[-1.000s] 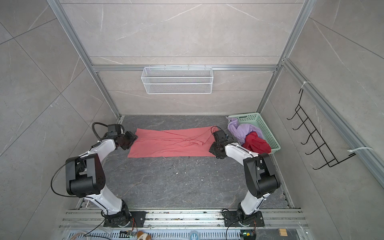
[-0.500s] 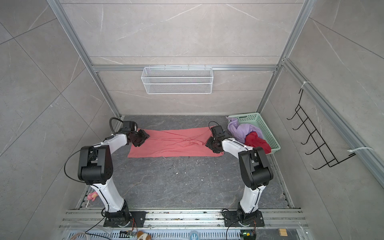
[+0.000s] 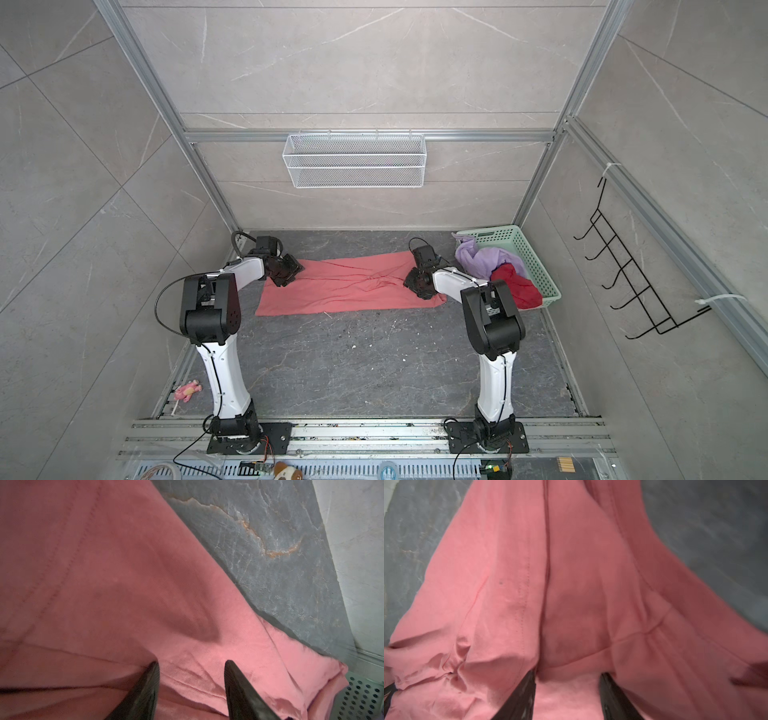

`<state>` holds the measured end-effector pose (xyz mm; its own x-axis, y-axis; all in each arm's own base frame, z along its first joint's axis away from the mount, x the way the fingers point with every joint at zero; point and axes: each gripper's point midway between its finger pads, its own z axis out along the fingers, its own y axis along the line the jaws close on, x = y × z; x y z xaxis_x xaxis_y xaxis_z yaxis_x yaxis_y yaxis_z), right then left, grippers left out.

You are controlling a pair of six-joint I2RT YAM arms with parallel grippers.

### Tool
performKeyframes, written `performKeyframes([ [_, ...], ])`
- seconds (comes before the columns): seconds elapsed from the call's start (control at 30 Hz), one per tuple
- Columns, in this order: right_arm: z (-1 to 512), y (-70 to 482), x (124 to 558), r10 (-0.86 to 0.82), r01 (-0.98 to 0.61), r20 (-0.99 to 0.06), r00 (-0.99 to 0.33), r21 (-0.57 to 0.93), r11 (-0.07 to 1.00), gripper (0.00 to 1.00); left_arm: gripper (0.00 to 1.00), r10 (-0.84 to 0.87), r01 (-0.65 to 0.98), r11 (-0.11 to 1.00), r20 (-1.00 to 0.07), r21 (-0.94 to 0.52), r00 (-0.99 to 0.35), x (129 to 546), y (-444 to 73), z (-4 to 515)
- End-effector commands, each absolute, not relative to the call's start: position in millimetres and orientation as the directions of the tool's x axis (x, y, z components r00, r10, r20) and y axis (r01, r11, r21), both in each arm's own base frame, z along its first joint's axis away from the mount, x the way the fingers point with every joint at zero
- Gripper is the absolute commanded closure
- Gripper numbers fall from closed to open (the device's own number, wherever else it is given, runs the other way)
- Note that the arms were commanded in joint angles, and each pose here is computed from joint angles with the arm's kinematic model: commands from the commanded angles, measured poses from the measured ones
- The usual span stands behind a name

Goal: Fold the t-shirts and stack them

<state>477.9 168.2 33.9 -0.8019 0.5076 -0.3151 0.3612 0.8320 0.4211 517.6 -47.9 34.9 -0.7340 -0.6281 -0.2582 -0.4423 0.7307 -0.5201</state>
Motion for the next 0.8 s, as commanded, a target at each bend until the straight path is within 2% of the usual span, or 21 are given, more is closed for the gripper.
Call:
performKeyframes([
  [0.0,9.5,165.7,479.9,0.462,0.358,-0.270,-0.845,0.356,0.863,0.48,0.46,-0.682,-0.579,0.689,-0.122,-0.436,-0.721,464.0,-39.2,-3.9],
  [0.13,9.2,178.4,504.0,0.443,0.332,-0.263,-0.857,0.375,0.865,0.48,0.46,-0.714,-0.623,0.655,-0.082,-0.428,-0.695,427.4,-34.5,-13.6],
  [0.37,10.6,191.6,546.6,0.419,0.295,-0.254,-0.872,0.410,0.863,0.49,0.46,-0.761,-0.689,0.591,-0.006,-0.420,-0.649,339.7,-47.2,-22.7],
  [0.77,6.3,234.1,614.6,0.451,0.260,-0.210,-0.867,0.583,0.770,0.49,0.46,-0.688,-0.683,0.654,0.118,-0.325,-0.716,187.5,-127.9,-31.2],
])
